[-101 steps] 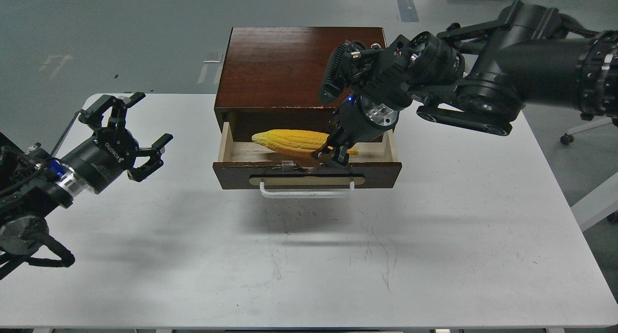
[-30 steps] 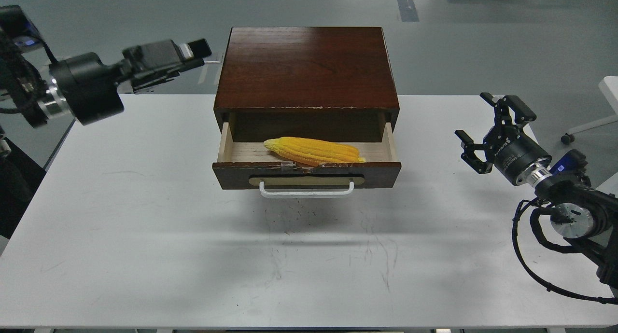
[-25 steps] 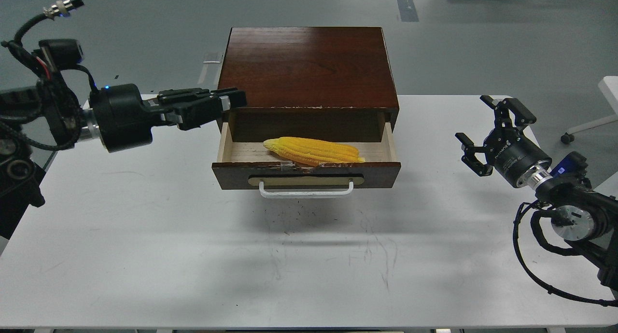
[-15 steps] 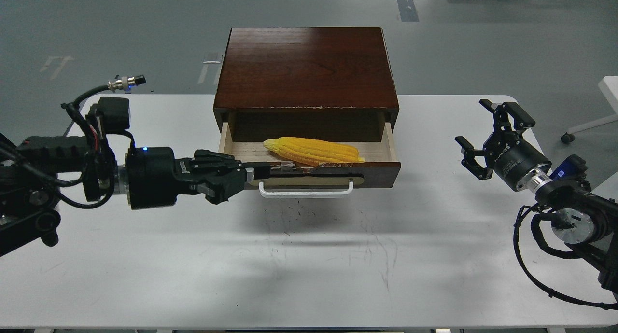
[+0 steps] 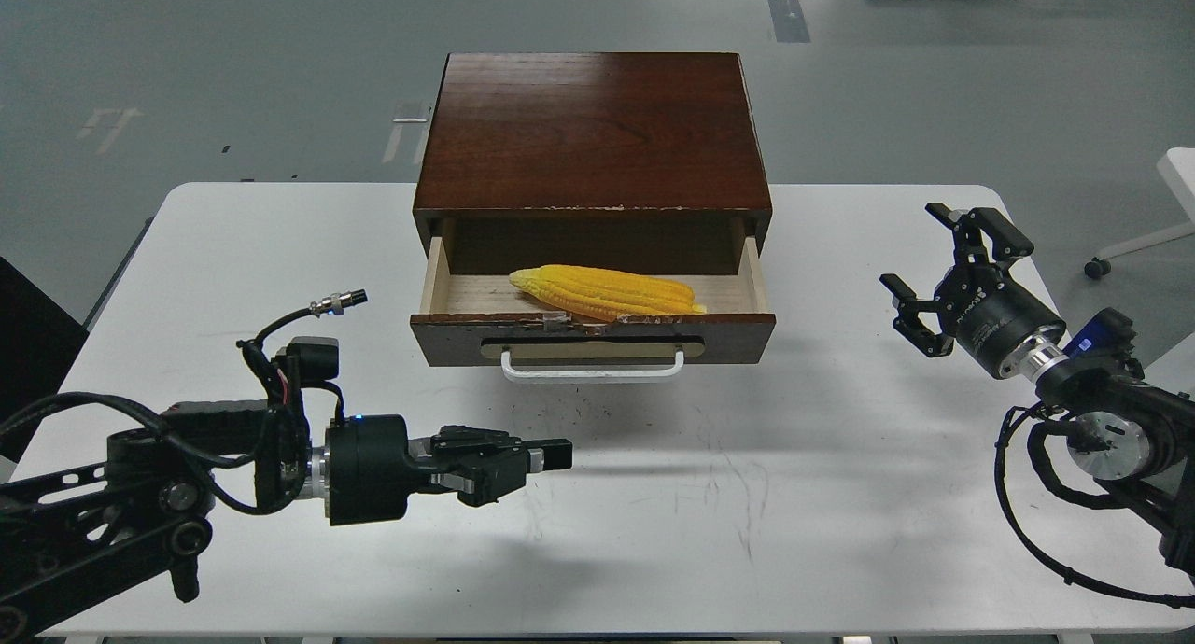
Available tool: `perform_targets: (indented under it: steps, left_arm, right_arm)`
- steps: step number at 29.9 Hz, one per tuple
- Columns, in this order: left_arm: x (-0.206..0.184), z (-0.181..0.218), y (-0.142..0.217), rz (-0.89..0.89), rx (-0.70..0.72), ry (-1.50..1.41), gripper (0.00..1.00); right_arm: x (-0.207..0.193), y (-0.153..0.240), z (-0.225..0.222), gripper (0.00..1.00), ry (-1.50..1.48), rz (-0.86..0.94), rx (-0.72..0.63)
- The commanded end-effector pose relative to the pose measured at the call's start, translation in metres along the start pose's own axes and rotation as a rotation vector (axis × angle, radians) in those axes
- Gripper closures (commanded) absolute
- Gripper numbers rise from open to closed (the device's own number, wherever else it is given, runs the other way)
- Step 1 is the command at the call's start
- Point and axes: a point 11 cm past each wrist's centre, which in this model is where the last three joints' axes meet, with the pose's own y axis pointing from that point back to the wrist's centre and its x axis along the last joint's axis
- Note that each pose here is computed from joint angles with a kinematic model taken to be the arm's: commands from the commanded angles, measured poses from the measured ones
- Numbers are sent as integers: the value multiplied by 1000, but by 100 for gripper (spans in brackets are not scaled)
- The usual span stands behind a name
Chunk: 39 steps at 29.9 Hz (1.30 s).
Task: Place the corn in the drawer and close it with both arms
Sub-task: 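Bring the left gripper up against the drawer's white handle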
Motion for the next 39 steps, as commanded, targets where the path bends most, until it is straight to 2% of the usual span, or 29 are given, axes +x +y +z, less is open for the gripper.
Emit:
perform_targets:
  steps: [1,21,39]
  left_arm:
    - [0,-6,-7,48,-21,103,100]
    - [4,-39,-27,137,0,239,100]
    - [24,-60,-23,214,38,290,100]
  right_arm:
    - [2,2,1,2,-1,4,-2]
    - [3,5,6,2,-7,9,-11]
    - [3,9,13,2,-16,11,-24]
